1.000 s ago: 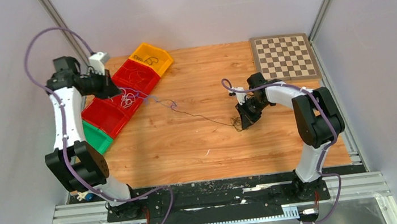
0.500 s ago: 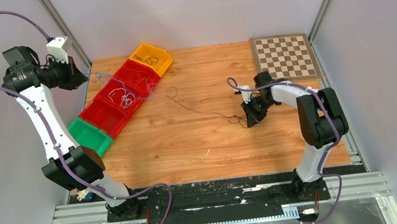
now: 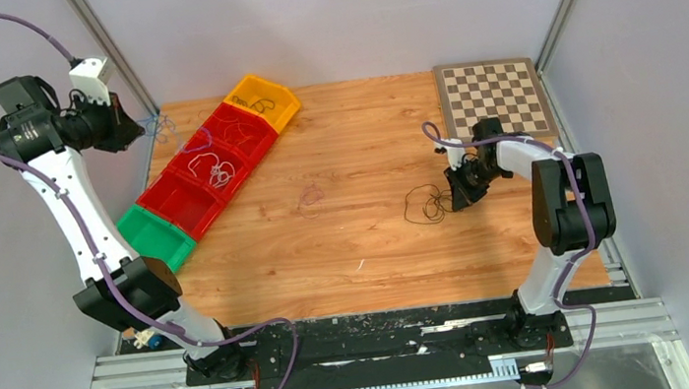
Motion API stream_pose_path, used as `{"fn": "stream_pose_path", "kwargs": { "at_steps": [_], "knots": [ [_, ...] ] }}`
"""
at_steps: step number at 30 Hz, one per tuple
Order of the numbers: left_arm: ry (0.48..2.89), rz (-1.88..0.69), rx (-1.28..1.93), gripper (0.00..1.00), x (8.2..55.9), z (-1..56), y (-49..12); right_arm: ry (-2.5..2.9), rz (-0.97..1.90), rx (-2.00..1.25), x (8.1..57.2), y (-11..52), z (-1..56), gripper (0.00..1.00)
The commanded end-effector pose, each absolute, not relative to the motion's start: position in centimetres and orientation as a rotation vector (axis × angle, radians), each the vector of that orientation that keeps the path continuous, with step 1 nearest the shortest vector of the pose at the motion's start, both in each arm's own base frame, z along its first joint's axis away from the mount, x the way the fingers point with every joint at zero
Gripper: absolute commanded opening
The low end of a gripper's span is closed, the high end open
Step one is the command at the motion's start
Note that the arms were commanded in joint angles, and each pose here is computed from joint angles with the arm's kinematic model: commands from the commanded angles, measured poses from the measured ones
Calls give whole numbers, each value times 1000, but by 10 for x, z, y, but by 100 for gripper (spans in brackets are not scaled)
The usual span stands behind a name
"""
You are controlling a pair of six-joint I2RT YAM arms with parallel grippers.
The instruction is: Untangle the cables
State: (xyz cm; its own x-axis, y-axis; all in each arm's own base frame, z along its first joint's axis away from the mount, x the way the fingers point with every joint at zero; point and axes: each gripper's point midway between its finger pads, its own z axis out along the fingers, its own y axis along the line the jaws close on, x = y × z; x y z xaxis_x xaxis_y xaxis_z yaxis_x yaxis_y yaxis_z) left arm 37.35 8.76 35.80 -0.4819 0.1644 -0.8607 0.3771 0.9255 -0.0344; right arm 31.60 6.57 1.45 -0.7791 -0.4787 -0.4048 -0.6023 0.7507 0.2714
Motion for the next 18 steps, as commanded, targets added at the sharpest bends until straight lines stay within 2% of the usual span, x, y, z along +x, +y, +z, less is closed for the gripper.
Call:
{"fn": "stream_pose_path", "kwargs": {
  "at_steps": [1,6,12,18],
  "knots": [
    [2103,-260,371,0,370,352,92,2766,404,-901,302,36,-14,0],
    [2191,-286,355,0,363,319,94,2757,448,-873,304,42,-11,0],
    [2338,-232,293,0,359,251,113,2744,543,-806,307,55,-4,0],
    [2365,-205,267,0,364,225,123,2732,565,-790,308,60,2,0]
  ]
}}
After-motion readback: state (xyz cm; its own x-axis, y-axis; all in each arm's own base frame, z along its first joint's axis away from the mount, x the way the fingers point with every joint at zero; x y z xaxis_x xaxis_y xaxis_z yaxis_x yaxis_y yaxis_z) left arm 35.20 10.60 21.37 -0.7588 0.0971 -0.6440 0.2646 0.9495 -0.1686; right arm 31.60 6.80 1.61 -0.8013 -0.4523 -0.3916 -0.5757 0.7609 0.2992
